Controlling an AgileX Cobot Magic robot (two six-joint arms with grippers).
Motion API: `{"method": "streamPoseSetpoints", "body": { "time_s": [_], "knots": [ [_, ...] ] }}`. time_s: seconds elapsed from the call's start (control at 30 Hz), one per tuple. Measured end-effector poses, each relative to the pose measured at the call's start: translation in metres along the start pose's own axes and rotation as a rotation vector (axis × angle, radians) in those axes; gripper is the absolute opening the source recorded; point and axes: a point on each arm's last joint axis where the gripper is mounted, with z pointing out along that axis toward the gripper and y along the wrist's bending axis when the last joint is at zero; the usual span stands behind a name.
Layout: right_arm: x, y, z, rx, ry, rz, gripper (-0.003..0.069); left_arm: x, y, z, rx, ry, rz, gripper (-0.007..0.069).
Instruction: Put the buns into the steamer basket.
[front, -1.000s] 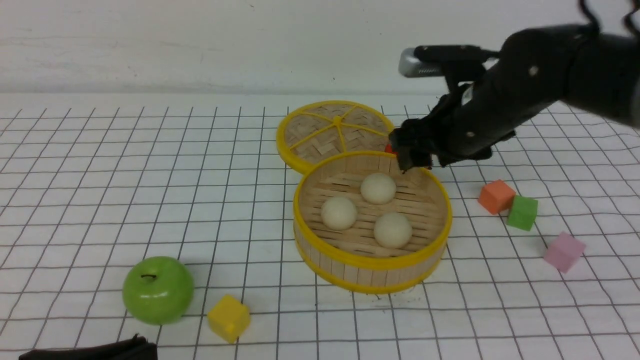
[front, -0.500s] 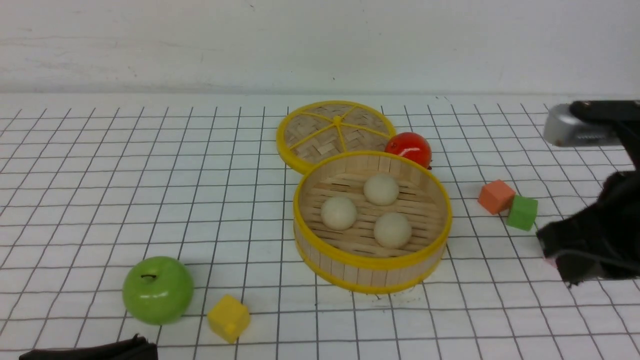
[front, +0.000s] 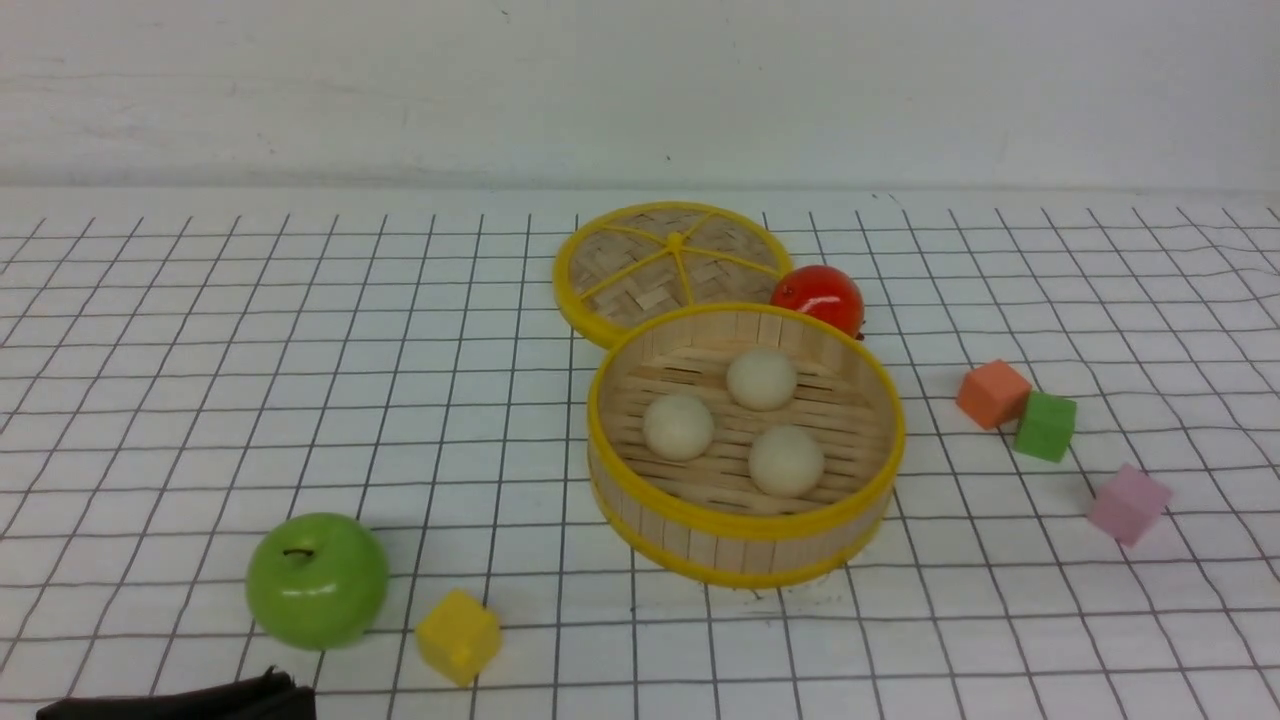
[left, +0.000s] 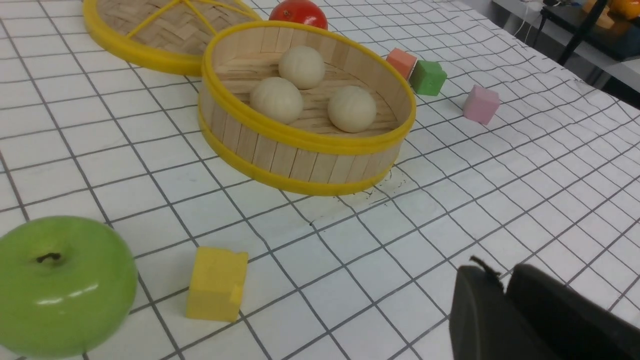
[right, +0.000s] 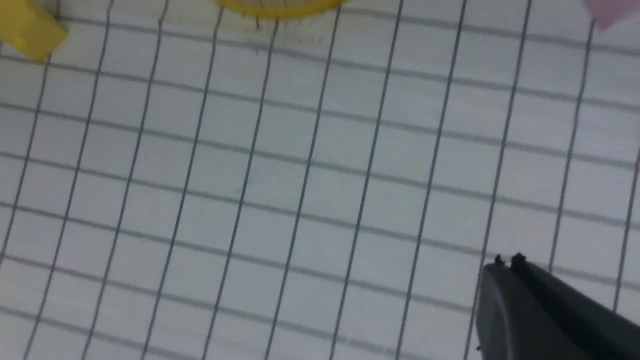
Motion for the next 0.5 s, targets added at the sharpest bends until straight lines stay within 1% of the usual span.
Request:
{"method": "streamPoseSetpoints", "body": {
  "time_s": [0.03, 0.1, 0.17, 0.2, 0.23, 0.27, 0.3, 0.33, 0.37, 0.5],
  "knots": [
    [0.019, -0.007, -0.001, 0.019, -0.119, -0.027, -0.0019, 0.0, 0.0, 0.0, 0.0, 0.0, 0.0, 0.0078],
    [0.051, -0.016, -0.001, 0.063, -0.291, -0.05, -0.0019, 0.0, 0.0, 0.0, 0.0, 0.0, 0.0, 0.0081],
    [0.082, -0.023, 0.014, 0.101, -0.41, -0.057, -0.0018, 0.0, 0.0, 0.0, 0.0, 0.0, 0.0, 0.0083],
    [0.106, -0.028, 0.028, 0.132, -0.496, -0.054, -0.0018, 0.0, 0.0, 0.0, 0.0, 0.0, 0.0, 0.0084],
    [0.121, -0.031, 0.039, 0.149, -0.542, -0.051, -0.0018, 0.0, 0.0, 0.0, 0.0, 0.0, 0.0, 0.0085],
    [0.124, -0.032, 0.041, 0.152, -0.551, -0.05, -0.0018, 0.0, 0.0, 0.0, 0.0, 0.0, 0.0, 0.0085],
    [0.144, -0.036, 0.058, 0.169, -0.614, -0.043, -0.0018, 0.0, 0.0, 0.0, 0.0, 0.0, 0.0, 0.0089],
    [0.146, -0.036, 0.061, 0.168, -0.602, -0.042, -0.0018, 0.0, 0.0, 0.0, 0.0, 0.0, 0.0, 0.0089],
    [0.163, -0.04, 0.078, 0.169, -0.625, -0.014, -0.0018, 0.0, 0.0, 0.0, 0.0, 0.0, 0.0, 0.0091],
    [0.174, -0.043, 0.091, 0.156, -0.615, 0.065, -0.0017, 0.0, 0.0, 0.0, 0.0, 0.001, 0.0, 0.0092]
  ]
}}
